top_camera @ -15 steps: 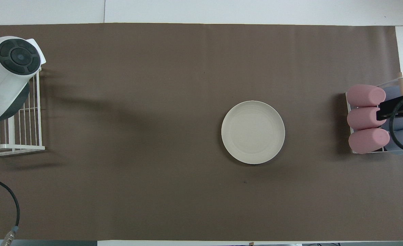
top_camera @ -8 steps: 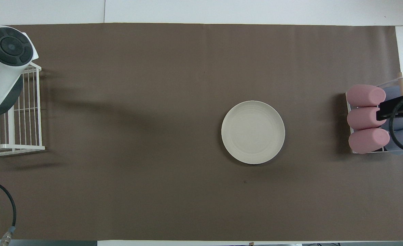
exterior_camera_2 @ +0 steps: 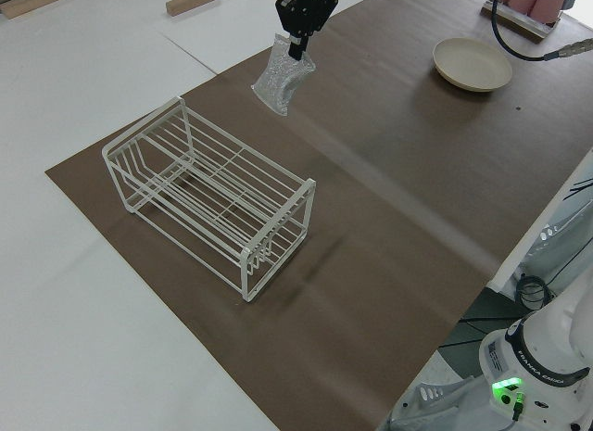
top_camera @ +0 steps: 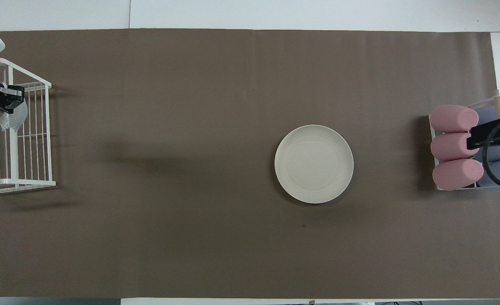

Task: Wipe plate with sponge
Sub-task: 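Reach the left gripper into the wire rack and grasp the clear sponge, then lift the sponge toward the plate while the right gripper reaches the plate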

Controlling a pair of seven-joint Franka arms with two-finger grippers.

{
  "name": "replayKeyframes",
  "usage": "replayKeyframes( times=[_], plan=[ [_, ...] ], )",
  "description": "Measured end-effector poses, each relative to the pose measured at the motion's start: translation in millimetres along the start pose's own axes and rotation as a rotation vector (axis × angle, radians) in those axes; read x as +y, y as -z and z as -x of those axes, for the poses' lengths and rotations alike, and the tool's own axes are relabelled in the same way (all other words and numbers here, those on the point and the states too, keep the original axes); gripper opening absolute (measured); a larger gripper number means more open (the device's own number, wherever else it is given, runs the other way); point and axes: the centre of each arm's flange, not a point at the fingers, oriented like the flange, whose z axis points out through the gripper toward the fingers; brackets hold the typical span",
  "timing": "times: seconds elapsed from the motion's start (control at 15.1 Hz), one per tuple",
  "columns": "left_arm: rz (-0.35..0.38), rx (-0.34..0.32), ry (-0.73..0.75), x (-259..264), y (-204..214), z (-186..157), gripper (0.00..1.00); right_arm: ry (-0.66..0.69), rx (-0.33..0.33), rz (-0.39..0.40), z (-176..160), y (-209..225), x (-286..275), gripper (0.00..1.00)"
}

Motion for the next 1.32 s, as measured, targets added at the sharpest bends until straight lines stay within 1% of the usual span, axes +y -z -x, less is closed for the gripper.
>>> replayKeyframes(
  times=[0.13, 0.2, 0.33, 0.53, 0.66, 0.86, 0.99, 1.19, 1.32],
  plan=[
    [0.146, -0.01, 0.059, 10, 14, 10, 0.04, 0.0, 0.0, 0.0, 0, 0, 0, 1.0],
    [0.233, -0.019, 0.093, 17, 21, 14, 0.04, 0.0, 0.0, 0.0, 0, 0, 0, 1.0],
    [0.437, -0.052, 0.151, 25, 30, 19, 0.04, 0.0, 0.0, 0.0, 0, 0, 0, 1.0],
    [0.705, -0.113, 0.213, 27, 31, 21, 0.04, 0.0, 0.0, 0.0, 0, 0, 0, 1.0],
    [0.858, -0.16, 0.247, 32, 22, 27, 0.04, 0.0, 0.0, 0.0, 0, 0, 0, 1.0],
    [1.046, -0.202, 0.316, 47, 2, 40, 0.04, 0.001, -0.001, -0.004, 0, 0, -1, 1.0],
    [1.161, -0.24, 0.333, 65, -13, 52, 0.04, -0.012, -0.005, -0.045, 0, 0, -5, 1.0],
    [1.32, -0.262, 0.276, 96, -42, 67, 0.04, -0.155, -0.004, -0.107, 0, 2, -20, 1.0],
    [1.387, -0.27, 0.236, 113, -65, 74, 0.04, -0.28, 0.008, -0.158, 0, 5, -43, 1.0]
  ],
)
